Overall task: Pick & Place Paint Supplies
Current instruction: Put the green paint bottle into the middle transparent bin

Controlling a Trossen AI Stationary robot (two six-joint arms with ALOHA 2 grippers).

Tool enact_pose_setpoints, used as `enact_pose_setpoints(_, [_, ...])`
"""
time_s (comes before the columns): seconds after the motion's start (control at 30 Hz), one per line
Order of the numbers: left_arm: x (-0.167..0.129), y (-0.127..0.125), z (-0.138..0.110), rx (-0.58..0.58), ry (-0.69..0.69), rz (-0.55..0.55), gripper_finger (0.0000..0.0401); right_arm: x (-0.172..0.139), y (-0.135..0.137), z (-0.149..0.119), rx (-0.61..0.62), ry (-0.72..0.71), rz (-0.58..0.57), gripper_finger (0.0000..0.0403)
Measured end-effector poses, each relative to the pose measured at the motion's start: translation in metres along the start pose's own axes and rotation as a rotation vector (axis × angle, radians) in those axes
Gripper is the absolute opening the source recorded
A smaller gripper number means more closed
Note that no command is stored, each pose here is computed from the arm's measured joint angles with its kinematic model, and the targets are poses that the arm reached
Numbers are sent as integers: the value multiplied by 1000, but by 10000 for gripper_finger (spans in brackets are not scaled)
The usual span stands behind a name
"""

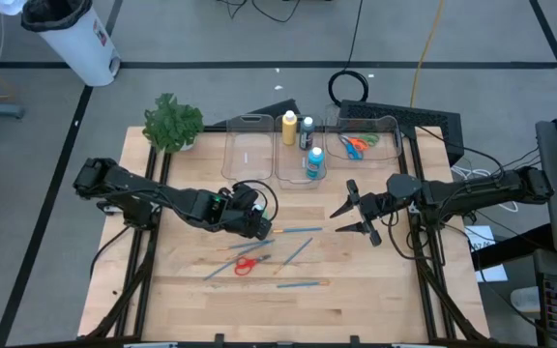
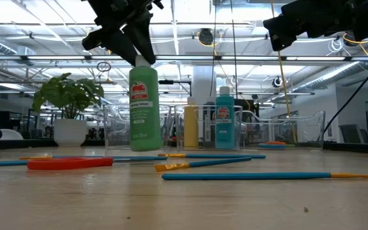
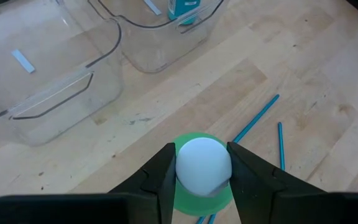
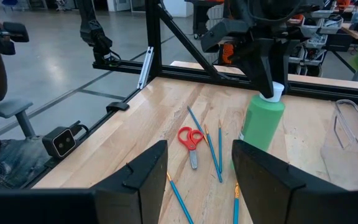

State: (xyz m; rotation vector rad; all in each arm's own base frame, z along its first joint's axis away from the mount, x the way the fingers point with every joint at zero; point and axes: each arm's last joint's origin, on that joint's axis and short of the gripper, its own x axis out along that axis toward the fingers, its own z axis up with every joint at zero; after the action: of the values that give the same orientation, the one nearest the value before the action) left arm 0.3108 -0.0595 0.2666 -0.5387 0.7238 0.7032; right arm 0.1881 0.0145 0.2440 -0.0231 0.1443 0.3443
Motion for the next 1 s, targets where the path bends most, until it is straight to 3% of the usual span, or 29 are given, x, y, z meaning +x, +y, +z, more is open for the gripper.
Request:
enact_pose_setpoints(0.57, [0,0,0,5,0,0,124,0,0,0,0,0,0,171])
enact_pose_setpoints(1.0, [0,-1,0,70,18,-20,124,0,0,0,0,0,0,171])
